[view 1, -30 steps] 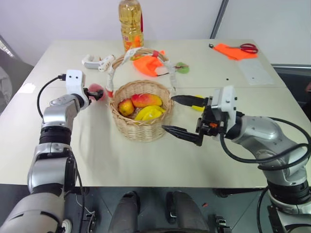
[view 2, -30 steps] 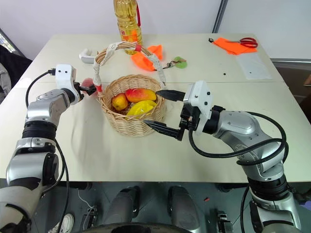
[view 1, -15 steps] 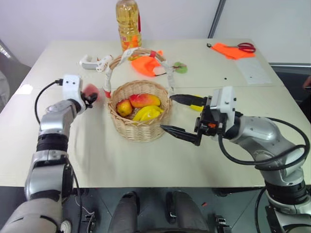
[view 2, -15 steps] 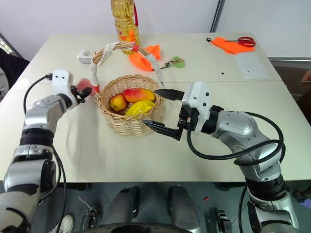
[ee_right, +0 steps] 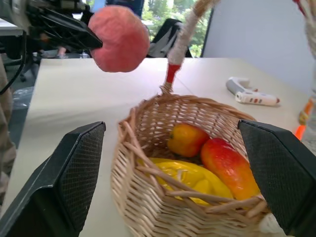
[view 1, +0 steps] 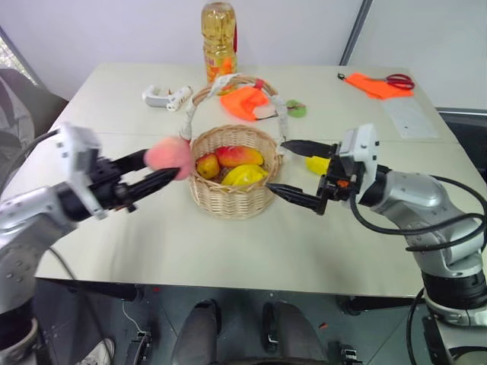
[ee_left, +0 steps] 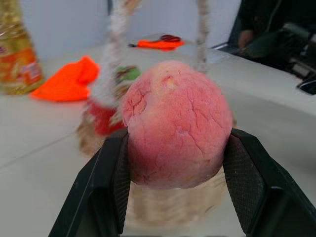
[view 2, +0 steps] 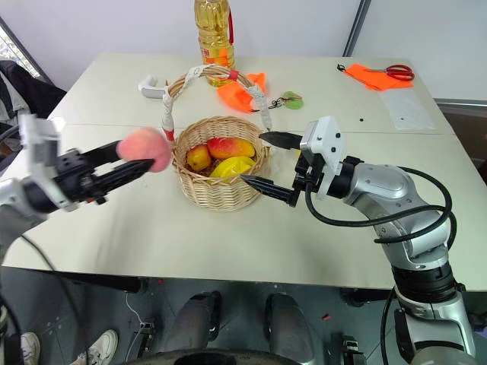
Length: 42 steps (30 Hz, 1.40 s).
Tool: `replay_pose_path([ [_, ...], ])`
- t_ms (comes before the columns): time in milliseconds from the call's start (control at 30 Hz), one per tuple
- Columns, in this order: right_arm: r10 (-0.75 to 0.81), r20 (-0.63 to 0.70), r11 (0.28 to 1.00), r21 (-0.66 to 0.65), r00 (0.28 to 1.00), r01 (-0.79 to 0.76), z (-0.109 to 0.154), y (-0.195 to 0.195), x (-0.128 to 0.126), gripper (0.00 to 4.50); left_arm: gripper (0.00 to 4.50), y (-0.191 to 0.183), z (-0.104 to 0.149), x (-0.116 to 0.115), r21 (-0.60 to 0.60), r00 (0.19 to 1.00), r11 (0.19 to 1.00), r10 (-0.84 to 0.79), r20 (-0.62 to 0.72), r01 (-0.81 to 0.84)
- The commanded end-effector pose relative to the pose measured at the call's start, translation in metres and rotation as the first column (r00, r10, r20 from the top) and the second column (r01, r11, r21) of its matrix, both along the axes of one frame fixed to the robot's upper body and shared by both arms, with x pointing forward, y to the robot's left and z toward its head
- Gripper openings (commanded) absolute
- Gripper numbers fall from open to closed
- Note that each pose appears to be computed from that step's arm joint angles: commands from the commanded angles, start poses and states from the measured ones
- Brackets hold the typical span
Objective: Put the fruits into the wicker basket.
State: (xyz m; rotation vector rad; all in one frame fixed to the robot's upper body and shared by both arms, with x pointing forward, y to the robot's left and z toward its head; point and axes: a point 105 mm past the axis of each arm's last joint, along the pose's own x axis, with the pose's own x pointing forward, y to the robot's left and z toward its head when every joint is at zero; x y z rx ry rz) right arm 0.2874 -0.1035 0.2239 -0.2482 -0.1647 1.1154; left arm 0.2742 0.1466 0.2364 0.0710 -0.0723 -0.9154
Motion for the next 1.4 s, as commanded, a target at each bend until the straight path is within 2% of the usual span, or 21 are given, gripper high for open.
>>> replay_pose_path([
  [33, -0.021, 0.047, 1.0, 0.02, 0.999, 0.02, 0.011, -0.005, 0.003, 4.5, 2.3, -0.023, 0.0, 0.012, -0.006, 1.0, 1.0, 0.001, 0.008, -0.001],
  [100, -0.038, 0.045, 0.999, 0.023, 0.998, 0.037, 0.011, -0.007, 0.006, 4.5, 2.3, -0.029, -0.002, 0.018, -0.002, 1.0, 1.0, -0.004, -0.002, 0.004],
  [267, -0.235, 0.039, 0.972, -0.015, 0.971, 0.236, -0.002, -0.03, 0.03, 4.5, 4.46, -0.041, -0.005, 0.025, 0.028, 0.999, 0.999, -0.039, 0.011, 0.039],
  [367, -0.353, 0.027, 0.931, -0.089, 0.935, 0.354, -0.02, -0.046, 0.05, 4.5, 4.46, -0.034, -0.004, 0.013, 0.029, 0.995, 0.995, -0.095, 0.027, 0.094],
  [467, -0.411, 0.037, 0.898, -0.159, 0.911, 0.411, -0.037, -0.056, 0.064, 4.5, 4.46, -0.028, -0.009, -0.001, 0.021, 0.986, 0.986, -0.163, -0.024, 0.164],
  [533, -0.44, 0.066, 0.873, -0.201, 0.896, 0.444, -0.046, -0.063, 0.078, 4.5, 4.46, -0.021, -0.014, -0.01, 0.063, 0.982, 0.98, -0.185, -0.037, 0.187],
  [700, -0.516, 0.107, 0.807, -0.271, 0.85, 0.524, -0.057, -0.08, 0.108, 4.5, 4.46, -0.02, -0.016, -0.015, 0.077, 0.982, 0.979, -0.185, -0.034, 0.187],
  [867, -0.527, 0.104, 0.776, -0.345, 0.844, 0.528, -0.074, -0.087, 0.122, 4.5, 4.46, -0.024, -0.02, -0.019, 0.078, 0.982, 0.979, -0.187, -0.018, 0.188],
  [967, -0.539, 0.084, 0.776, -0.337, 0.838, 0.533, -0.075, -0.088, 0.125, 3.69, 4.5, -0.024, -0.02, -0.019, 0.071, 0.983, 0.981, -0.181, -0.018, 0.182],
  [1000, -0.545, 0.083, 0.773, -0.336, 0.835, 0.538, -0.075, -0.089, 0.125, 3.25, 4.5, -0.024, -0.02, -0.019, 0.07, 0.984, 0.981, -0.178, -0.018, 0.179],
  [1033, -0.546, 0.107, 0.766, -0.338, 0.831, 0.546, -0.072, -0.09, 0.125, 2.59, 4.5, -0.023, -0.02, -0.019, 0.066, 0.984, 0.982, -0.175, -0.017, 0.176],
  [1100, -0.537, 0.15, 0.762, -0.335, 0.83, 0.554, -0.065, -0.09, 0.123, 1.94, 4.5, -0.022, -0.02, -0.02, 0.054, 0.986, 0.984, -0.168, -0.014, 0.169],
  [1267, -0.471, 0.251, 0.783, -0.322, 0.846, 0.532, -0.039, -0.093, 0.099, 1.89, 4.5, -0.006, -0.019, -0.015, 0.032, 0.994, 0.993, -0.109, 0.003, 0.109],
  [1333, -0.358, 0.249, 0.843, -0.329, 0.9, 0.426, -0.029, -0.086, 0.07, 1.89, 4.5, 0.002, -0.021, -0.015, 0.021, 0.996, 0.996, -0.085, 0.01, 0.084],
  [1400, -0.237, 0.179, 0.905, -0.317, 0.955, 0.284, -0.023, -0.071, 0.039, 1.89, 4.5, 0.011, -0.023, -0.013, 0.011, 0.998, 0.998, -0.058, 0.019, 0.058],
])
